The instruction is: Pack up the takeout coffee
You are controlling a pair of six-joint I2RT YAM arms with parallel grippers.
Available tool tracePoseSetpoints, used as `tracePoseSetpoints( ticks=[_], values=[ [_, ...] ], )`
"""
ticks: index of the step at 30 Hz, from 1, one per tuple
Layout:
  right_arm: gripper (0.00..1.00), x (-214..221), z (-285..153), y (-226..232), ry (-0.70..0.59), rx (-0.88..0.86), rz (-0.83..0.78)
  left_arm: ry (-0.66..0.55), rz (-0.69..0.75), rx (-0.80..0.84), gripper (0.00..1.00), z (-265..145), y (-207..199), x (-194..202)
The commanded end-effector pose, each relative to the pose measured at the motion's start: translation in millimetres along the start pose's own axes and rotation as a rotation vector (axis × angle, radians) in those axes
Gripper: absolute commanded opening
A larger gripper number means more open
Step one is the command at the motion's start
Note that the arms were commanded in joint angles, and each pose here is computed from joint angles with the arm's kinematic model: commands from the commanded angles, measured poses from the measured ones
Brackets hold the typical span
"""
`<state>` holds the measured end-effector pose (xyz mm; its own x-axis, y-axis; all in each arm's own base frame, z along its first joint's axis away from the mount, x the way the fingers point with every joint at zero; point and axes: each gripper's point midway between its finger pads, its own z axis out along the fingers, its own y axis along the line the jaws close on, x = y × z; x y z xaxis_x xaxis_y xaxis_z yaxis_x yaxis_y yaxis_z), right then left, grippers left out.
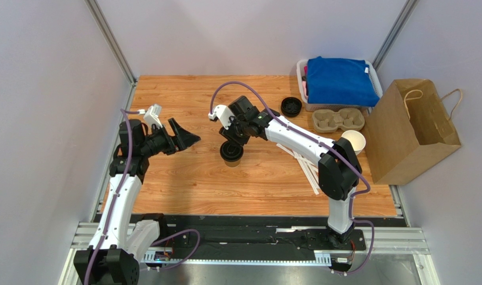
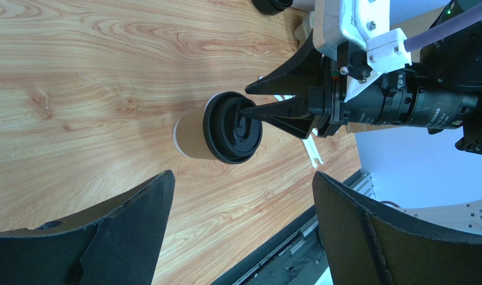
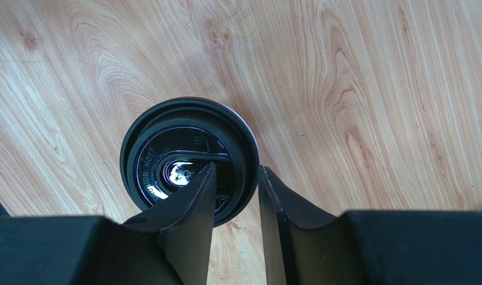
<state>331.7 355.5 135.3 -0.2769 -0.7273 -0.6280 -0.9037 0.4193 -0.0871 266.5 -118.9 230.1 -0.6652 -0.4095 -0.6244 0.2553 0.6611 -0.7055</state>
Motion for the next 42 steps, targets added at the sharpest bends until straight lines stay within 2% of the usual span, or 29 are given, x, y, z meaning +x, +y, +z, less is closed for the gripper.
tracePoseSetpoints(
  ticks=[1,5,9,10,12,13,15,16,17,18,20,23,24,29,30,33,36,42],
  values=[
    [0.37,-15,-5,-2,-0.043,0.003,0.013,-0.041,0.059,0.04,0.95,-4,-14,-18],
    [0.43,-26,-20,-4,-0.065,0.015,0.008,-0.039,0.071,0.047,0.94,-4,-16,-18],
    [0.54,-49,-56,-13,-0.124,0.042,0.027,-0.024,0.098,0.07,0.94,-4,-18,-17],
    [0.59,-54,-67,-17,-0.142,0.039,0.043,-0.011,0.105,0.099,0.93,-3,-22,-15],
    [0.63,-59,-86,-18,-0.17,0.017,0.08,0.008,0.103,0.15,0.9,-2,-28,-13],
    [0.66,-60,-93,-18,-0.192,-0.022,0.129,0.021,0.099,0.202,0.86,1,-33,-11],
    [0.67,-59,-105,-16,-0.214,-0.065,0.178,0.042,0.069,0.239,0.78,6,-34,-6],
    [0.67,-55,-108,-9,-0.222,-0.141,0.245,0.044,0.049,0.249,0.7,11,-34,-7],
    [0.66,-51,-109,-4,-0.222,-0.187,0.283,0.051,0.045,0.255,0.66,14,-35,-7],
    [0.65,-53,-112,9,-0.237,-0.287,0.324,0.075,0.041,0.269,0.58,21,-37,-2],
    [0.59,-40,-107,20,-0.206,-0.408,0.471,0.096,0.042,0.3,0.53,30,-46,3],
    [0.45,-36,-104,42,-0.193,-0.583,0.587,0.134,0.038,0.339,0.42,49,-55,13],
    [0.43,-40,-103,44,-0.213,-0.607,0.595,0.155,0.015,0.334,0.35,55,-50,18],
    [0.26,-31,-87,46,-0.165,-0.737,0.768,0.261,-0.023,0.376,0.2,72,-54,43],
    [0.22,-29,-84,41,-0.167,-0.749,0.786,0.284,-0.028,0.378,0.14,77,-53,47],
    [0.21,-26,-72,39,-0.157,-0.766,0.827,0.329,-0.05,0.388,0.05,90,-53,56],
    [0.2,-22,-63,38,-0.146,-0.765,0.862,0.368,-0.086,0.388,0.0,103,-48,61],
    [0.18,-6,-38,30,-0.097,-0.757,0.945,0.434,-0.155,0.373,0.0,126,-30,71]
  ],
)
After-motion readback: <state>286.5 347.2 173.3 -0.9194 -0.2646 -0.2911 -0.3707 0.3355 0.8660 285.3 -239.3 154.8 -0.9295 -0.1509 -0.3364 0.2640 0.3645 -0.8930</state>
